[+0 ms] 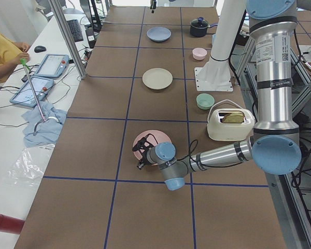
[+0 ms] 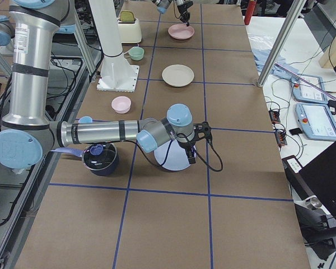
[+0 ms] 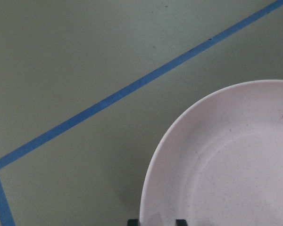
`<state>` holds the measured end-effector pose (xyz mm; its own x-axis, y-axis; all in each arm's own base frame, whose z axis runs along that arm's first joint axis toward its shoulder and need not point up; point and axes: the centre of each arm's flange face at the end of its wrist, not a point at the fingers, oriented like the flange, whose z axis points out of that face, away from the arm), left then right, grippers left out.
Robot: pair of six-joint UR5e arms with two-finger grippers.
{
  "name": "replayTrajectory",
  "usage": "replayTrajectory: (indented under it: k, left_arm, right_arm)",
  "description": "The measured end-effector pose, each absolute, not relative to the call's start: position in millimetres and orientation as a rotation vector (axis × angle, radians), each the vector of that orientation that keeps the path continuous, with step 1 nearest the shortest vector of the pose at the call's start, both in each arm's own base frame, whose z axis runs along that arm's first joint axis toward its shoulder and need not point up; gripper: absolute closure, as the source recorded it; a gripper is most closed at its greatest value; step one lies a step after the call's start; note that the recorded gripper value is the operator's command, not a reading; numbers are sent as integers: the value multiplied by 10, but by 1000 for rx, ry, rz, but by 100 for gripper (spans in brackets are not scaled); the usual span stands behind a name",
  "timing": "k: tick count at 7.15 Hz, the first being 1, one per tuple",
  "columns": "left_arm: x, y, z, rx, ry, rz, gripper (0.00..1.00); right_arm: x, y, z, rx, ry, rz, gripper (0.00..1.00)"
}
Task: Stack three plates with pink and blue
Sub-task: 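Grip the pink plate rim with the left gripper and carry it toward the cream plate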
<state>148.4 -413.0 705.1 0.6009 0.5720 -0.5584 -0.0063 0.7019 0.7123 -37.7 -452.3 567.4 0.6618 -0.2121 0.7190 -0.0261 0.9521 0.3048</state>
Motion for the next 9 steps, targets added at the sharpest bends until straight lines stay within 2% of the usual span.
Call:
replayTrajectory:
  k: [4,7,9]
  left_arm:
    - [1566,-4280,6242,730,1028,448,100]
    - [1768,-4524,4722,647,1105,314,100]
    - [2476,-4526,3925,577,1209,229,100]
  right_arm:
    - [-369,-4486,5708,301,-844,-108,0]
    - [-366,-4472,5723,300,-844,-108,0]
    - [-364,-4462,5735,297,-844,-107,0]
